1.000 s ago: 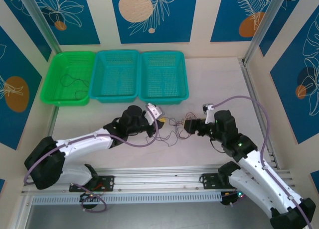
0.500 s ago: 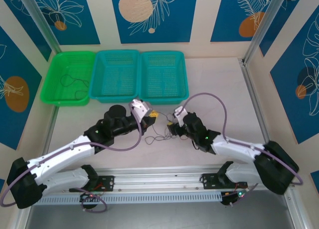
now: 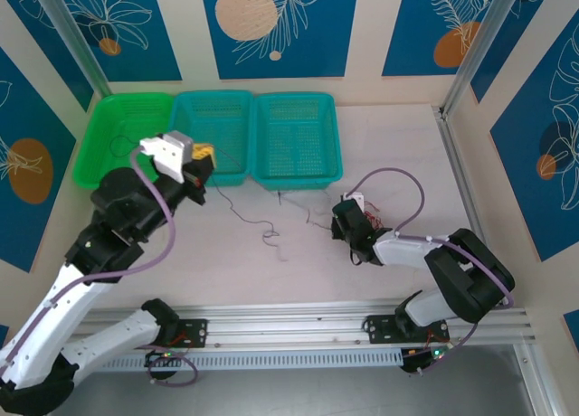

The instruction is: Untangle the cables

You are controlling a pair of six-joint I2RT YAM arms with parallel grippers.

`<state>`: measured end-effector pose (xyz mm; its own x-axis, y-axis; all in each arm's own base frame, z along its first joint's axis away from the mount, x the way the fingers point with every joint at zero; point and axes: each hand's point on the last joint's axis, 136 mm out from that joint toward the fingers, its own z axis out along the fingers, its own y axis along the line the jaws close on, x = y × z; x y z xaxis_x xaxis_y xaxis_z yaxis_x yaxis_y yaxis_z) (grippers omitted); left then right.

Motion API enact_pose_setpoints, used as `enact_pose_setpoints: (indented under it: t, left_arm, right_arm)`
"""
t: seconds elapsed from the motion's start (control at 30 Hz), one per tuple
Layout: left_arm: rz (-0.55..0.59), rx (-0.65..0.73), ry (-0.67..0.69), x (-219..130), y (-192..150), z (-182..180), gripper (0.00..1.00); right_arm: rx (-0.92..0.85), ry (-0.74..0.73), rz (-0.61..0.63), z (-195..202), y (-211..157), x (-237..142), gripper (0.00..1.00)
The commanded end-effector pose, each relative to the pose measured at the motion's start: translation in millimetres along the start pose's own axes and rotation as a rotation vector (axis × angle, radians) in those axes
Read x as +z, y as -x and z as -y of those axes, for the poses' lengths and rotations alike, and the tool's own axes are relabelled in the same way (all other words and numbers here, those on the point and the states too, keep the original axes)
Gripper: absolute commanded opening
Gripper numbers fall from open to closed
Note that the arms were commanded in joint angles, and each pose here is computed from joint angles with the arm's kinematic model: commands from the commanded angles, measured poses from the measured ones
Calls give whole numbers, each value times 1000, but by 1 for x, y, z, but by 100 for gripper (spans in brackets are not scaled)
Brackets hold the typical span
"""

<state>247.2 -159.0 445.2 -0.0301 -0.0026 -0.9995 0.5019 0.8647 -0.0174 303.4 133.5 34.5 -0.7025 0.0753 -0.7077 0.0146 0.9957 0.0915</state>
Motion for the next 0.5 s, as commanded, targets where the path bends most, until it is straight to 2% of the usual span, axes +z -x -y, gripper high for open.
enact_pose_setpoints:
  t: [0.0,0.23,0.4,0.47]
  left_arm:
    - [-83,39,172,-3,-3,-39,0]
    - [-93,-22,347,-5,13,-96,0]
    - [-133,-49,429,0,3,-131,0]
    - [-161,-68,505,-2,-7,-159,0]
  right_arm:
    - [150,-50,-2,21,-4,-5,12]
    - [390,-97,-12,53,-10,-12,0]
    - [521,-107,1,71,-13,-17,0]
    - [598,-131,5,83,-17,-21,0]
